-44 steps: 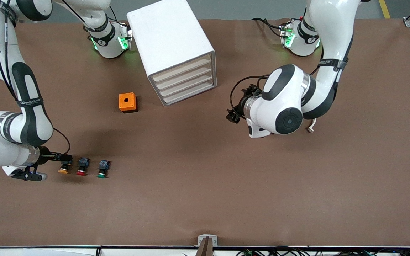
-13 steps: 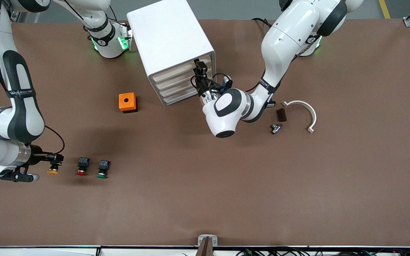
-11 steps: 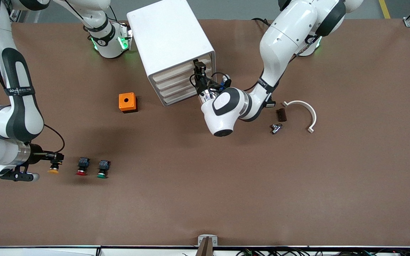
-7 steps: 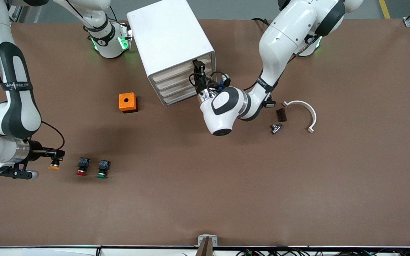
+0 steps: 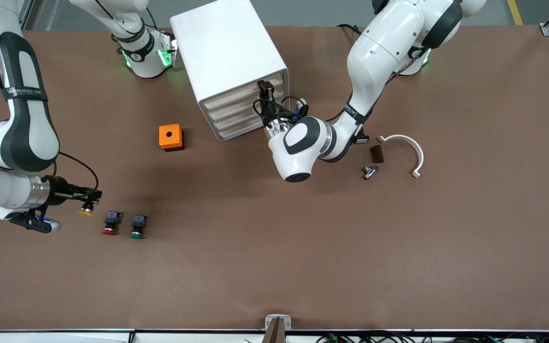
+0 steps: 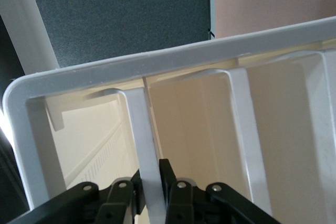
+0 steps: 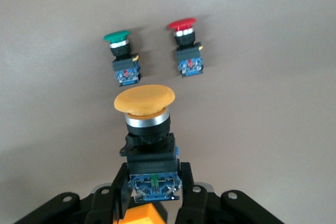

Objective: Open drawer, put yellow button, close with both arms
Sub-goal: 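Pull the drawer open with the left gripper while the right gripper lifts the button, then carry the yellow button over the open drawer with the right gripper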

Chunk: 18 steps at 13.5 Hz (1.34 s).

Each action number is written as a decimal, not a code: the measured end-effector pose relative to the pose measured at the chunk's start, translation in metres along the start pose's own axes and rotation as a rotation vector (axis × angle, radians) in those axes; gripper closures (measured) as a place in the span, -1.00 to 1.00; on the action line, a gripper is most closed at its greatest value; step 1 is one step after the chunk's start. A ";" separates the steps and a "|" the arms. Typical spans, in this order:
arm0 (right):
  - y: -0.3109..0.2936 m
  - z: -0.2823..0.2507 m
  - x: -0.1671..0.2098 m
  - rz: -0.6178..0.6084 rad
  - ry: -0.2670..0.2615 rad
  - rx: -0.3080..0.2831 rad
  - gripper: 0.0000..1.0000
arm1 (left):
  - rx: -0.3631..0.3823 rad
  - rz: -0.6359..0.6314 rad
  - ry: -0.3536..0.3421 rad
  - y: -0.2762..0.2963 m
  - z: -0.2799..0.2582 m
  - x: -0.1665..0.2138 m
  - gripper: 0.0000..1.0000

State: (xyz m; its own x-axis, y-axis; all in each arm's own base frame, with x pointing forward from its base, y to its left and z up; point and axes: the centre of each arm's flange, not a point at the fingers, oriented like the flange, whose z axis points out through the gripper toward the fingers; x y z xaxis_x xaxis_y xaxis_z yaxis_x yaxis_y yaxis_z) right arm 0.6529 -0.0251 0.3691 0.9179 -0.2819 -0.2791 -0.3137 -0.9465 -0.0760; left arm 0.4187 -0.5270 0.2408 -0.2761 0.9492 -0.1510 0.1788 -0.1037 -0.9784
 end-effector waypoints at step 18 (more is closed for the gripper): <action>-0.225 -0.030 -0.162 0.485 -0.050 -0.024 0.17 | -0.085 -0.008 -0.296 0.011 -0.136 0.055 0.58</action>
State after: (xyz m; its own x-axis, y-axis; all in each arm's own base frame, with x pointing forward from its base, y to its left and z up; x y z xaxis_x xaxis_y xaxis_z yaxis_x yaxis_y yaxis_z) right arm 0.5825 0.2287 0.4602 0.6544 -0.6840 -0.3225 -0.6962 -0.7114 0.0962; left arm 0.5342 -0.4351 0.2407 -0.5390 0.8206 -0.1901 0.2503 -0.0595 -0.9663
